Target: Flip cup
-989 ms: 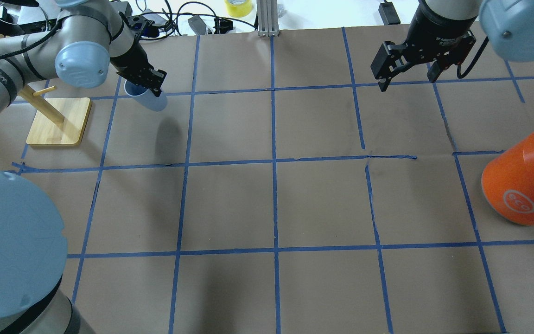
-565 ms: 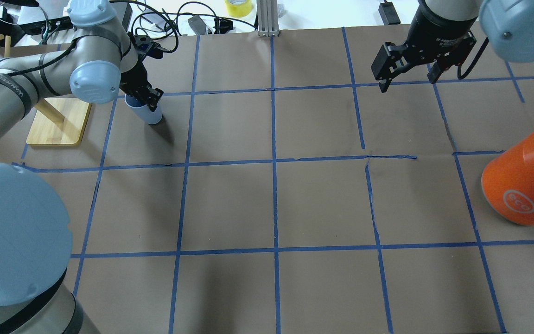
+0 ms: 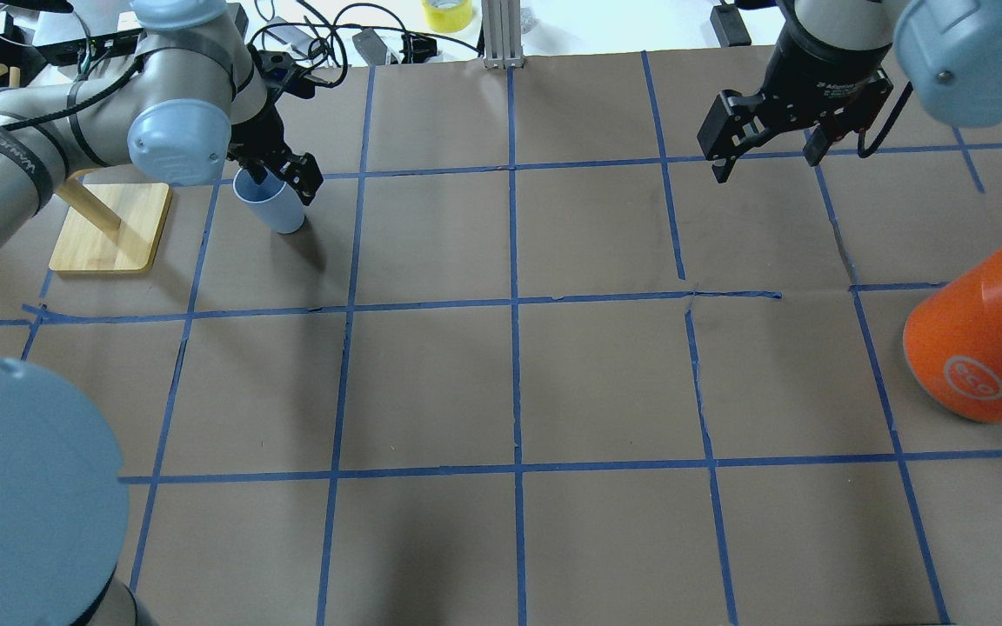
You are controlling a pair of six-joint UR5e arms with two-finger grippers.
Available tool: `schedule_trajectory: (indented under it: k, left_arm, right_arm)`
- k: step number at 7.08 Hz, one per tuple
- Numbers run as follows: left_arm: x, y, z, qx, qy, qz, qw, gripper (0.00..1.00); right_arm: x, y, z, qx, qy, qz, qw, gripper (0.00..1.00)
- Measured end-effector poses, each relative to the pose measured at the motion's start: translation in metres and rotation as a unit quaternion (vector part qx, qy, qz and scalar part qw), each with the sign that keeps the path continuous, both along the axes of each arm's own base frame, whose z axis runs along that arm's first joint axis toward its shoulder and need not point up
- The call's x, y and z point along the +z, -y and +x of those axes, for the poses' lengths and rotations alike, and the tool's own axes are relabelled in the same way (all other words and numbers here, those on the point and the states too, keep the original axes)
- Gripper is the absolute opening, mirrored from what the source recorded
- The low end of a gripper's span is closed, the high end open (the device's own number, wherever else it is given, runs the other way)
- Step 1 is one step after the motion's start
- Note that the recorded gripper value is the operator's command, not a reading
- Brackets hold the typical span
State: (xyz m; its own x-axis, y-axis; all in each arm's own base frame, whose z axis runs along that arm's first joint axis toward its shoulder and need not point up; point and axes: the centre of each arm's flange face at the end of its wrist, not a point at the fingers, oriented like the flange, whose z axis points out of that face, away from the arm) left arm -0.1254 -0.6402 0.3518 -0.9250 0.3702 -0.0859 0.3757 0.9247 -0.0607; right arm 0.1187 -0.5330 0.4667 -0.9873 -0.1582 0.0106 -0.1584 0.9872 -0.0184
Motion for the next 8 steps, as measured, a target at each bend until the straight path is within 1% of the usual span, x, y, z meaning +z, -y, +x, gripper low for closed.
schedule_trajectory:
  k: [1,3,4,5,6,7,8]
  left_arm:
    - [0.037,-0.021,-0.011,0.022,-0.005,-0.008,0.9997,1.0]
    - [0.109,-0.075,-0.017,0.072,-0.012,-0.009,0.9973,1.0]
    - [0.138,-0.102,-0.017,0.094,-0.014,-0.006,0.9955,1.0]
    - [0.158,-0.123,-0.017,0.116,-0.015,-0.002,0.9932,1.0]
    - [0.167,-0.134,-0.017,0.14,-0.018,0.002,0.99,1.0]
    - [0.168,-0.137,-0.018,0.153,-0.019,0.005,0.988,1.0]
    - [0.168,-0.138,-0.02,0.158,-0.019,0.007,0.9872,1.0]
  right_arm:
    - [-0.001,0.0,0.0,0.0,-0.001,0.001,1.0,1.0]
    - [-0.002,-0.001,-0.001,0.0,-0.001,0.002,1.0,1.0]
    - [-0.002,-0.001,-0.001,0.0,-0.001,0.002,1.0,1.0]
    - [-0.002,-0.001,-0.001,0.0,-0.001,0.002,1.0,1.0]
    - [-0.001,-0.001,-0.001,0.0,-0.002,0.002,1.0,1.0]
    - [0.0,-0.002,-0.001,0.0,-0.002,0.001,1.0,1.0]
    - [0.001,-0.003,-0.001,0.0,-0.005,0.001,1.0,1.0]
